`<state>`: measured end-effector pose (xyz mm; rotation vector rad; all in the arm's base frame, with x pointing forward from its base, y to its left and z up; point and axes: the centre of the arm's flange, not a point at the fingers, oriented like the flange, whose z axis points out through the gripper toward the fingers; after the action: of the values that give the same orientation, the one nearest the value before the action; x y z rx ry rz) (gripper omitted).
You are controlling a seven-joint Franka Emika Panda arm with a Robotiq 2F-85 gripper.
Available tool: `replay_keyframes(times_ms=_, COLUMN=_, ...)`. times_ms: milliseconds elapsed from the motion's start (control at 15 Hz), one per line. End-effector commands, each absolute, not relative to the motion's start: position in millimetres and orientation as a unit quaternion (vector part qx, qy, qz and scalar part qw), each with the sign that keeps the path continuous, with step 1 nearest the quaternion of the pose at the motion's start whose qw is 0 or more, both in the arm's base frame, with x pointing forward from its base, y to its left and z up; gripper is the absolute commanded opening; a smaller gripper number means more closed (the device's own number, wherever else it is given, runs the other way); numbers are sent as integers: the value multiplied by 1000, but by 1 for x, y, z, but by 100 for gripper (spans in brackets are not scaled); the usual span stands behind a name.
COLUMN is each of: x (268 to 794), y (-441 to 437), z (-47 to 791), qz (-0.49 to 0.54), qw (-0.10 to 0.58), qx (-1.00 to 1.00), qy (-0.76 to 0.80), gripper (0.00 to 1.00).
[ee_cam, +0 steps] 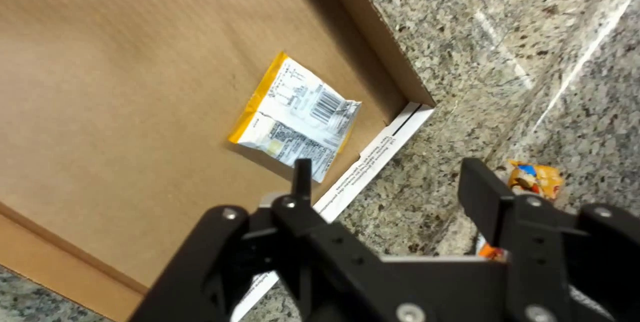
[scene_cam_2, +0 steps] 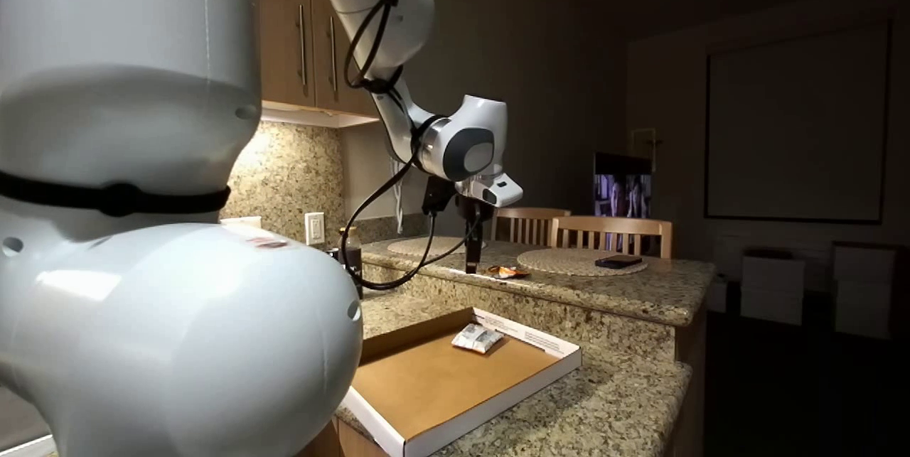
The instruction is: Put the two orange sachets on the box, one at a time
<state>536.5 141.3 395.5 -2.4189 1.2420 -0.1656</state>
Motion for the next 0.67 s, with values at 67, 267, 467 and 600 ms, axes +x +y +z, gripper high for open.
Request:
replay_keyframes(times_ms=67, x=551, y=159, z=447, qz=-61, qw=219, qx=-867, qy=443, gripper=100)
replay_keyframes(times_ms=267, x=549, y=158, z=441, qz=-64, qw=221, qx=-872, qy=432, gripper=100)
replay_keyframes(times_ms=467, x=550, y=158, z=437, qz=-62, qw=219, qx=-872, qy=433, gripper=100)
replay_keyframes(times_ms=600, x=561, y=156, z=439, qz=-64, qw=218, qx=-876, qy=425, gripper=100)
